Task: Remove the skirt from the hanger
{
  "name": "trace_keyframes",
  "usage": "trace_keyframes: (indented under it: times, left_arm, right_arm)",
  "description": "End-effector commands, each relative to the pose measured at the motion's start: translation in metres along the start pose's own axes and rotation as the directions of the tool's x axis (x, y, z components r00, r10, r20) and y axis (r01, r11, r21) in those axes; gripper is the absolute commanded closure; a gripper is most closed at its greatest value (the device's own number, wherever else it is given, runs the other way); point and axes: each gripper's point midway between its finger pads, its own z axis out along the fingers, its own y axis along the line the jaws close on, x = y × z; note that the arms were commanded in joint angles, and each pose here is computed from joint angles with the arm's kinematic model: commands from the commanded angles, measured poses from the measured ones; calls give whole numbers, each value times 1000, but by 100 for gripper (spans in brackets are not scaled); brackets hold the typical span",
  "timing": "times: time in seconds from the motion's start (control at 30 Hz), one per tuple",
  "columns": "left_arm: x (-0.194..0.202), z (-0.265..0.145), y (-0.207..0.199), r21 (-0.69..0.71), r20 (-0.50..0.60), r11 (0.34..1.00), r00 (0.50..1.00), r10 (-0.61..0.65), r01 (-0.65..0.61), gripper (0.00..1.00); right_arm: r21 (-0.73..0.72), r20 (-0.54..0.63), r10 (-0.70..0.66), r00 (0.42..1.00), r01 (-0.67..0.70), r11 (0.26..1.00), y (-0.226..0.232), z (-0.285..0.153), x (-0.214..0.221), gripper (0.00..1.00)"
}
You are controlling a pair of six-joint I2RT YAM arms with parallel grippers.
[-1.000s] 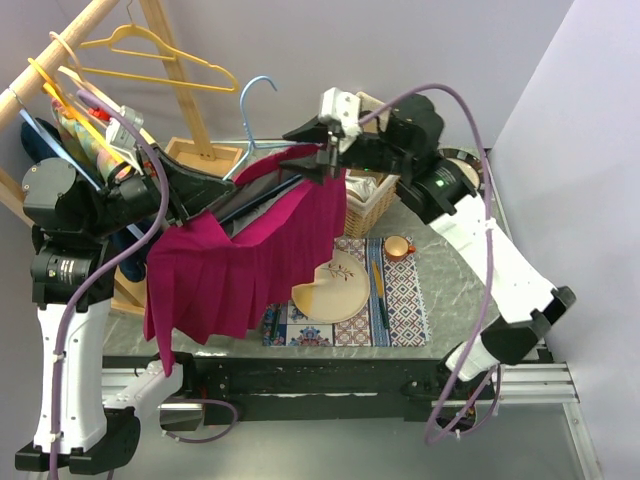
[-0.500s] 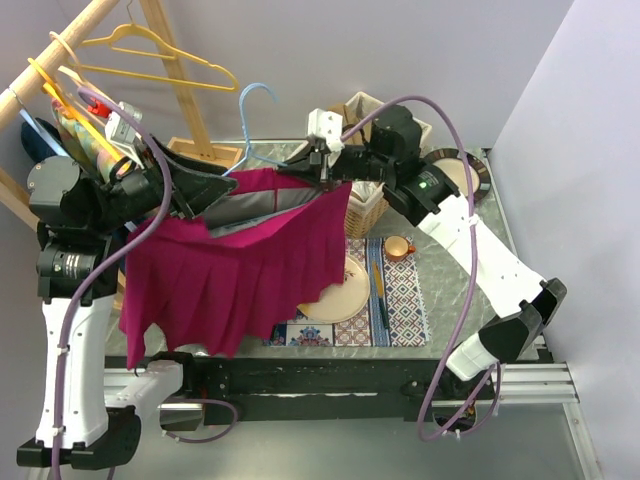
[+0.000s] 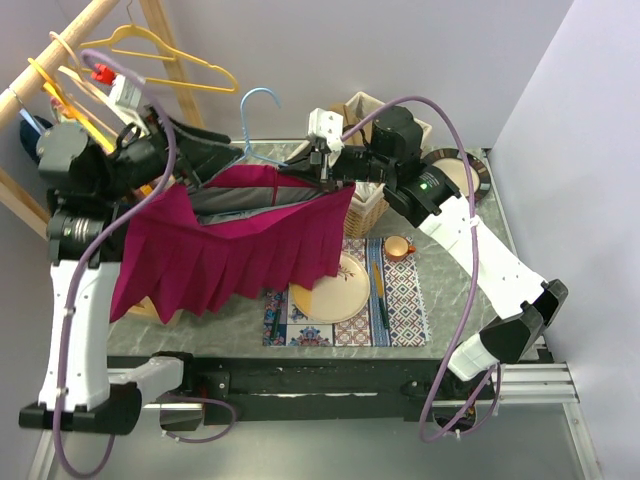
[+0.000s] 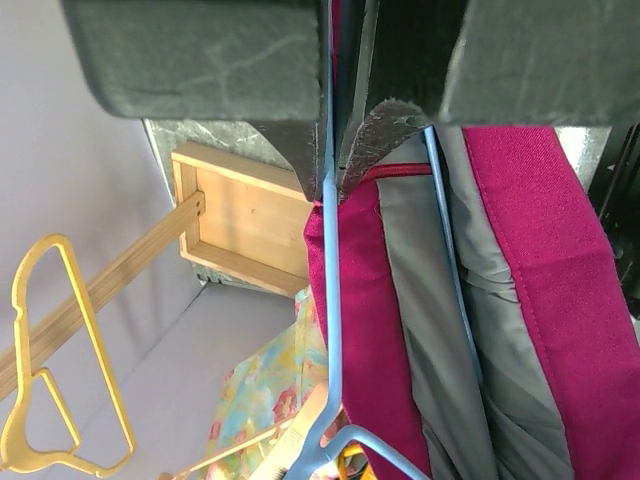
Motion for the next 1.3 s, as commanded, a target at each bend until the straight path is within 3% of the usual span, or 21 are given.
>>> trace_keyframes:
  times: [0.0,0.17,0.23,0.27,0.33,0.37,0.47,0.53,0.57,0.67,0.7,0.77,0.87,1.0,1.27]
  left_arm:
    - [-16,12,-7,33,37,999,999,38,-39,30]
    - [-4,29,-3,52,0,998,999,39,-39,38]
    - [-1,33,2,34,-4,999,999,41,-41,54]
    - [0,35,2,33,-6,999,999,42,-42,70]
    - [-2,36,2,27,4,999,999,46,-46,85]
    - [-2,36,1,32,7,998,999,46,-46,99]
    - [-6,37,-3,36,24,998,999,49,-50,99]
    - [-11,37,-4,28,42,998,998,48,-49,99]
    - [-15,38,0,4,62,999,997,47,-47,99]
    - [-25,39,2,-26,92,999,995,43,-41,99]
    - [-28,38,0,-25,99,999,994,46,-43,99]
    - [-33,40,1,-31,120,999,992,42,-39,99]
    - [-40,42,-2,-19,139,999,990,36,-34,99]
    - [-49,44,-9,-15,179,999,983,36,-34,99]
    - [-64,45,-15,-43,245,998,968,61,-52,99]
  right_arm:
    - [77,146,-121,982,111,991,-8,-21,-72,100]
    - [85,143,-113,983,102,991,-11,-20,-74,100]
    - [84,138,-109,984,99,992,-12,-20,-74,100]
    - [86,138,-112,984,101,991,-12,-21,-75,100]
    - [88,131,-105,986,94,992,-12,-20,-71,100]
    - [94,130,-104,986,92,991,-13,-21,-71,100]
    - [111,121,-79,990,66,992,-16,-20,-67,100]
    - [133,113,-33,993,18,991,-20,-20,-62,93]
    - [145,113,-8,994,-9,989,-20,-23,-62,74]
    - [175,137,151,979,-174,969,-9,-31,-52,31]
    - [185,143,208,968,-232,955,-3,-31,-34,28]
    - [299,294,302,907,-388,872,-12,-57,-59,23]
    - [443,345,421,839,-541,715,-24,-82,-45,23]
    - [596,377,397,837,-547,588,-49,-111,-46,23]
    - [736,389,402,829,-542,406,-97,-139,-29,24]
